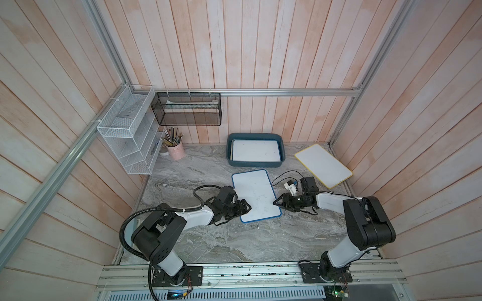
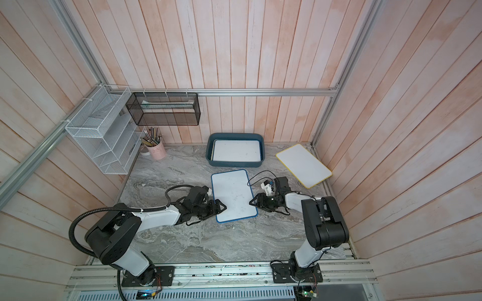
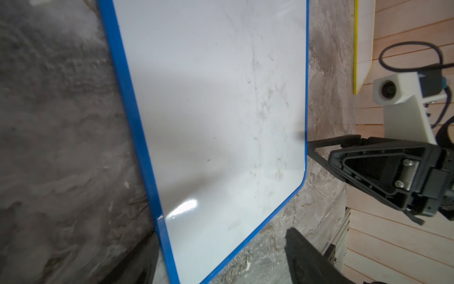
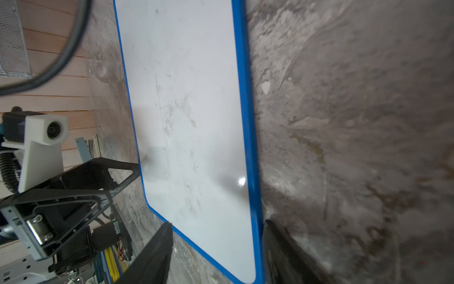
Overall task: Put the whiteboard into the storage box
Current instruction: Pick up the whiteboard at the center of the board.
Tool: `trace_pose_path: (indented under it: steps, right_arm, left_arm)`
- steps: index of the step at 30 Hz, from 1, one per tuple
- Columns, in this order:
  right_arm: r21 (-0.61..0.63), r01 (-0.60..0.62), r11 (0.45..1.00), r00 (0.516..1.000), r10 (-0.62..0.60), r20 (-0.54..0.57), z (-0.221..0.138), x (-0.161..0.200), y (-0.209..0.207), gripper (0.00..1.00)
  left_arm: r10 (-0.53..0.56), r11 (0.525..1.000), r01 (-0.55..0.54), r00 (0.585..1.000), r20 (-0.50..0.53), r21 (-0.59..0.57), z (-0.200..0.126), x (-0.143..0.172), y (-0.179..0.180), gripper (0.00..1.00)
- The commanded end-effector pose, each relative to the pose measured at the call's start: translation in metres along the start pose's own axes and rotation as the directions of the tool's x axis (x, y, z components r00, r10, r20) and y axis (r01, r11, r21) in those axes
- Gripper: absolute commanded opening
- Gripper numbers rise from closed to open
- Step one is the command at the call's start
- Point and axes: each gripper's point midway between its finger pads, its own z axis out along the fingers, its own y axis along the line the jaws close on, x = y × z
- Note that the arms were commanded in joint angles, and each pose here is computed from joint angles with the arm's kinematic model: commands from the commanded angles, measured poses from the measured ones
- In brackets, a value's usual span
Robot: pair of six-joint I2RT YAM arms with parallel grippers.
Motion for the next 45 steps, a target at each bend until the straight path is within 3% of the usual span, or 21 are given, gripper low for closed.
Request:
trace_pose_path:
  steps: [1,21,45]
  right_arm:
    - [-0.253,-0.029,0.967,0.987,-0.013,-0.163,0.002,0.038,0.054,0.59]
    - [-0.266,-0.065,0.962,0.986,0.02,-0.167,0.011,0.047,0.043,0.59]
    - [-0.297,-0.101,0.95,0.982,0.048,-0.182,0.023,0.05,0.034,0.59]
  left_arm:
    - [-0.019,1.0,0.02,0.994,-0.108,0.01,0.003,0.03,0.001,0.82]
    - [0.038,0.966,-0.049,0.998,0.048,0.255,-0.046,-0.017,-0.092,0.83]
    - [0.076,0.92,-0.121,0.988,0.132,0.372,-0.069,-0.04,-0.142,0.83]
